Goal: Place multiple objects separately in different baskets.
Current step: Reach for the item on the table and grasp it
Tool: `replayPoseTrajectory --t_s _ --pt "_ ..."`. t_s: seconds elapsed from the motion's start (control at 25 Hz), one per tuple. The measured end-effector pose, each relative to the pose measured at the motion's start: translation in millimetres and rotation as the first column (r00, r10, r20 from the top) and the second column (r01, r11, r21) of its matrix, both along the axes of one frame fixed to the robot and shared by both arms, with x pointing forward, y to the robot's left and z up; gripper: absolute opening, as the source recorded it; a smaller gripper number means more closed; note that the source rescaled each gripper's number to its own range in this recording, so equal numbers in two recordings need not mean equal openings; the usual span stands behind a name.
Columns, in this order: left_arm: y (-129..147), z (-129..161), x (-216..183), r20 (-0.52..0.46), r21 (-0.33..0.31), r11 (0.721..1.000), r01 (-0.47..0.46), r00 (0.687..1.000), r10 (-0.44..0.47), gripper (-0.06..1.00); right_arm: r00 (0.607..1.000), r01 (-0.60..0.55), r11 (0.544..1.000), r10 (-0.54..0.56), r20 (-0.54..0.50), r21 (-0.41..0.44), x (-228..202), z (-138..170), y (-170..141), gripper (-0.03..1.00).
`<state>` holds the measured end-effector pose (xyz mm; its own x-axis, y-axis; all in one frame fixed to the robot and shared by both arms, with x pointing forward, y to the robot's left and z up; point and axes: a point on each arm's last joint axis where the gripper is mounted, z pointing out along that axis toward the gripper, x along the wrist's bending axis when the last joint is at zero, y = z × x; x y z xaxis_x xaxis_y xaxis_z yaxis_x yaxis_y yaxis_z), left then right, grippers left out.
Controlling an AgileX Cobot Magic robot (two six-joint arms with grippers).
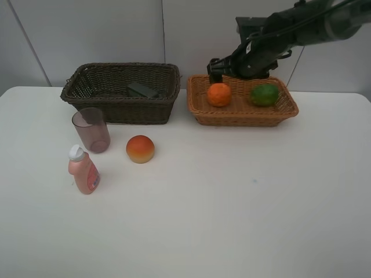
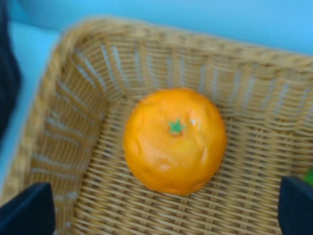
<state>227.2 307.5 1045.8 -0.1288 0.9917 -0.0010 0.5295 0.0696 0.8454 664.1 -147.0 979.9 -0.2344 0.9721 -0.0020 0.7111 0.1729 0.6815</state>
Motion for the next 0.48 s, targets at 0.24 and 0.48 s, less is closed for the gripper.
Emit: replayPoseTrajectory --t_s 0.24,0.48 --pt "0.0 0.0 0.0 0.0 0.0 1.0 0.0 1.0 0.0 1.0 0.999 0.015 1.0 -0.015 0.036 0.007 -20.6 56.1 -9.2 1.0" --pt "0.0 0.0 0.0 0.0 0.0 1.0 0.0 1.0 0.0 1.0 1.0 -0.02 0.998 0.019 -0.021 -0.061 -54.5 60.0 -22.9 1.0"
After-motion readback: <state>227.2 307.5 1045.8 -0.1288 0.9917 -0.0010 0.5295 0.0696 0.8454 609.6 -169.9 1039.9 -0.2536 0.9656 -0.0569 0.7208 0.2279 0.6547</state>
